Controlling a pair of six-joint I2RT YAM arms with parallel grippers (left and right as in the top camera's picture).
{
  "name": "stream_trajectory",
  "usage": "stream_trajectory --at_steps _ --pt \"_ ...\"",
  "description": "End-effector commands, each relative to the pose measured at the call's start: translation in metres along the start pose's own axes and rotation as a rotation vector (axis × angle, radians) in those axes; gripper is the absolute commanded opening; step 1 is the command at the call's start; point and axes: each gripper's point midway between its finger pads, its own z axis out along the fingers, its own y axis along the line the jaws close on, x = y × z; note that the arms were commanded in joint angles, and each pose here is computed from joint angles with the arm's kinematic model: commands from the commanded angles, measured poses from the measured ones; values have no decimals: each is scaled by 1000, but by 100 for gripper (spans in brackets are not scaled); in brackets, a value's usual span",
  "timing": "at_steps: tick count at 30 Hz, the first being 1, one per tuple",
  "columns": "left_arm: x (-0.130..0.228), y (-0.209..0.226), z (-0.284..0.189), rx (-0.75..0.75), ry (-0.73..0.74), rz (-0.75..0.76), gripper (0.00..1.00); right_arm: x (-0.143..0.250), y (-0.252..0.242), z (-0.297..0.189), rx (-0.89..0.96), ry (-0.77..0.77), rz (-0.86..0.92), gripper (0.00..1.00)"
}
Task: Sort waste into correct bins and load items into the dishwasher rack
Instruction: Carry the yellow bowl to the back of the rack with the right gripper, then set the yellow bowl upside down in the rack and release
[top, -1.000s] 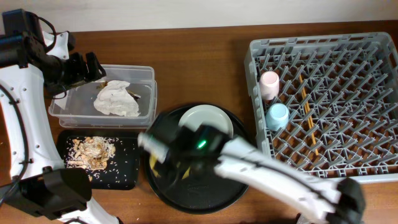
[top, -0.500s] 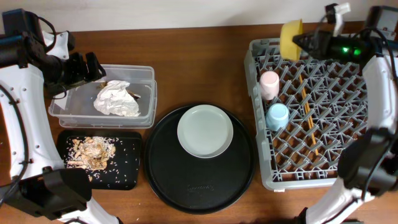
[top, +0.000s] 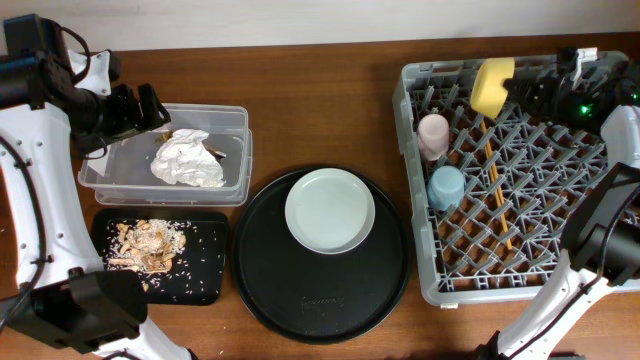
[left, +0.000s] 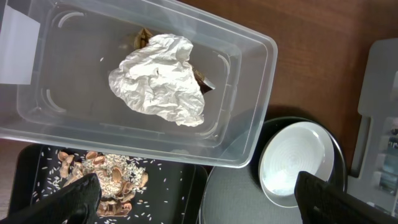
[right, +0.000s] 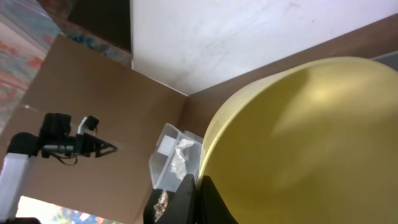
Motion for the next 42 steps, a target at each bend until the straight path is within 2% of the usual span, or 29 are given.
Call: stream_trajectory --at_steps 1,11,16,22,23,24,26,29,30,33,34,36,37,40,42 --pt "-1 1 -2 -4 -7 -5 99 4 3 2 -51 1 67 4" --pt "-1 1 -2 -4 -7 -5 99 8 6 18 -65 30 52 4" --pt "-1 1 -2 -4 -7 -5 99 15 -17 12 41 29 77 4" --pt "-1 1 -2 -4 -7 -5 99 17 -37 -33 143 -36 216 4" --pt "-1 1 -2 -4 -7 -5 99 17 -38 -43 151 -54 239 6" --pt "-1 1 -2 -4 -7 -5 99 17 -40 -56 161 -77 263 24" --pt "-1 1 -2 -4 -7 -5 99 14 -44 -79 178 -121 290 43" --pt "-1 1 -2 -4 -7 -6 99 11 -46 -106 200 -175 305 53" --pt "-1 1 -2 -4 -7 -5 99 9 -45 -114 210 -189 305 54" --pt "-1 1 -2 -4 -7 -5 99 13 -46 -134 407 -181 337 54" --pt "-1 1 -2 -4 -7 -5 99 15 -41 -144 590 -148 322 54" --pt "-1 1 -2 -4 -7 -5 99 14 -22 -150 770 -111 281 54" --pt "-1 1 -2 -4 -7 -5 99 13 9 -145 858 -89 217 53" --pt "-1 1 -2 -4 -7 -6 99 24 80 -107 967 -5 69 54" --pt "-1 1 -2 -4 -7 -6 99 54 127 -58 991 130 -40 54"
